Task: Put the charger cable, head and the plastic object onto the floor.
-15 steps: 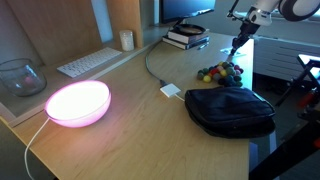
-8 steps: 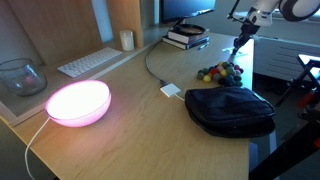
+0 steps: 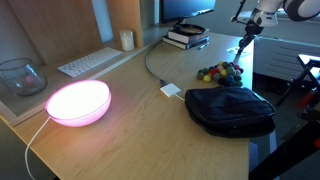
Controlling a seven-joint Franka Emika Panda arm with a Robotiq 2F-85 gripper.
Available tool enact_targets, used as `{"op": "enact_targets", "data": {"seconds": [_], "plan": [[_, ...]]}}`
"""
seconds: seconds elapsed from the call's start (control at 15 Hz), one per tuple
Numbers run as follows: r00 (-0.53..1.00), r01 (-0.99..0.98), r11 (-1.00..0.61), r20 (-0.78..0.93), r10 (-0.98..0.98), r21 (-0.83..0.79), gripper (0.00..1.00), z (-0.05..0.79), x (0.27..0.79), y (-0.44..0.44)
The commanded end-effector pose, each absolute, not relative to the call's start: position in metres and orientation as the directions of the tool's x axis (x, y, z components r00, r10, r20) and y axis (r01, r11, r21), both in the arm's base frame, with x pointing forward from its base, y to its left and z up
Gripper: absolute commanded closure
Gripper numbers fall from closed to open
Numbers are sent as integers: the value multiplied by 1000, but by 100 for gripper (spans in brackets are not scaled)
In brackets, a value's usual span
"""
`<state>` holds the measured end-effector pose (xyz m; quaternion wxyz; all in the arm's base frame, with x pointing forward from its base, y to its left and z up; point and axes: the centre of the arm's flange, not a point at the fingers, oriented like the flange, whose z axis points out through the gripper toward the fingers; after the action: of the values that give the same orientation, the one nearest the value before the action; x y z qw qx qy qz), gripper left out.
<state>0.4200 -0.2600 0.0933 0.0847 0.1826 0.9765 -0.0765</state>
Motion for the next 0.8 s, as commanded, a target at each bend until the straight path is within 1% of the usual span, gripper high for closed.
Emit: {"op": "enact_targets", "data": {"seconds": [0.0,0.27,0.73], "plan": [[-952,302,941,-109,287,-155,100,61,388,-258],[-969,242,954,-86,230,-179,100,53,376,-264],[-980,194,964,-90,180,-183,99,44,361,-268]]}}
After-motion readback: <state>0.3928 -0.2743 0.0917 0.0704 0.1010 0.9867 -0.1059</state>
